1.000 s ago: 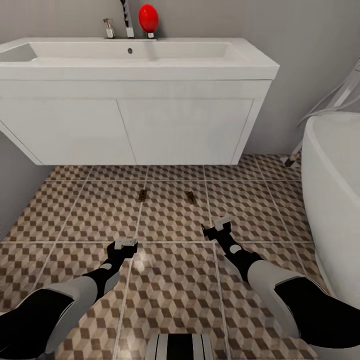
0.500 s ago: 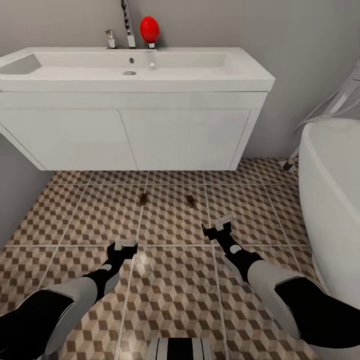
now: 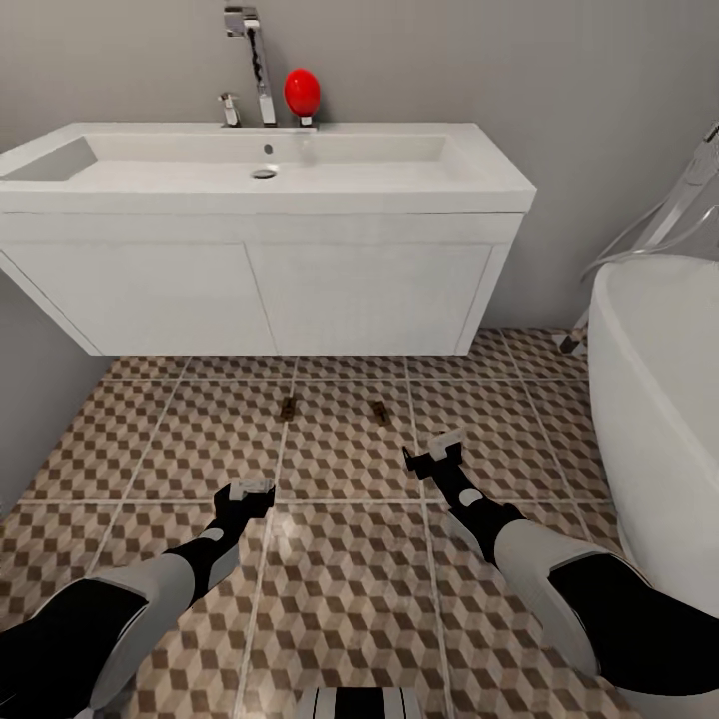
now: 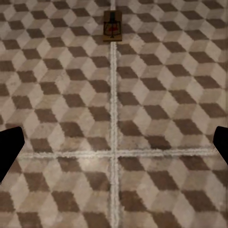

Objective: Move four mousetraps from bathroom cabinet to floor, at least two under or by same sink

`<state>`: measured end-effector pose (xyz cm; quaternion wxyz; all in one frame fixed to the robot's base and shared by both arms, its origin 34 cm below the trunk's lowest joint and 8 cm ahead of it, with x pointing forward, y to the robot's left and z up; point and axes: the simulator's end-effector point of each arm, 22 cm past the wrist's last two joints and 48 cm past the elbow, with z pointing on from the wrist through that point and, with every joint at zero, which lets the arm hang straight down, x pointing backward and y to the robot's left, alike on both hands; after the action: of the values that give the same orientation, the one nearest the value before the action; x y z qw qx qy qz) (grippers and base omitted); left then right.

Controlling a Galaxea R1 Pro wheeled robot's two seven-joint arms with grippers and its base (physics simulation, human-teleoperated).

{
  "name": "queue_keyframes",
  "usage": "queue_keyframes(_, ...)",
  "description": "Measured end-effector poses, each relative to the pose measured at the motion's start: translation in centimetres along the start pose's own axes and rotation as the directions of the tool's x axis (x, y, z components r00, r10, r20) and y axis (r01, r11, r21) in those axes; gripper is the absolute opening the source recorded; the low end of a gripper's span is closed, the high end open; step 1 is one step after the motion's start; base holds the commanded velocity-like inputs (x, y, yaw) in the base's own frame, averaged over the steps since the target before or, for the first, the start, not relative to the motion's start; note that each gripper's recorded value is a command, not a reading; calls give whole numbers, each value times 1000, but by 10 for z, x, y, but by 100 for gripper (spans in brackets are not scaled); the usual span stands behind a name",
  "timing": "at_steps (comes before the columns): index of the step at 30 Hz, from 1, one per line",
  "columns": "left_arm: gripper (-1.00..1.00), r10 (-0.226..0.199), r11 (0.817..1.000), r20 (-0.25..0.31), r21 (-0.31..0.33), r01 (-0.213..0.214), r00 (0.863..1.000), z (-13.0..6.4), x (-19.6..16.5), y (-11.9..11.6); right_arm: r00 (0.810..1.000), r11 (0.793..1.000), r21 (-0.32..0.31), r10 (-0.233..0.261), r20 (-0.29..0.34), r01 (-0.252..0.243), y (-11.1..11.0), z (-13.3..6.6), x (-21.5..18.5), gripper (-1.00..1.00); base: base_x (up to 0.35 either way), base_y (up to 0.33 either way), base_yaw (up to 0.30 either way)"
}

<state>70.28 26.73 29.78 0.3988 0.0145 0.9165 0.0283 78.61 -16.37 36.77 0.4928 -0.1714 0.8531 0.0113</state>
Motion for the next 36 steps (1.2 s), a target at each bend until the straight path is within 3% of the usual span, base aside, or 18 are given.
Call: queue_keyframes(36, 100, -4, 1000, 52, 1, 4, 999, -51, -99, 4, 999, 1000, 16, -10, 50, 9, -25, -35, -107, 100, 0, 0, 0)
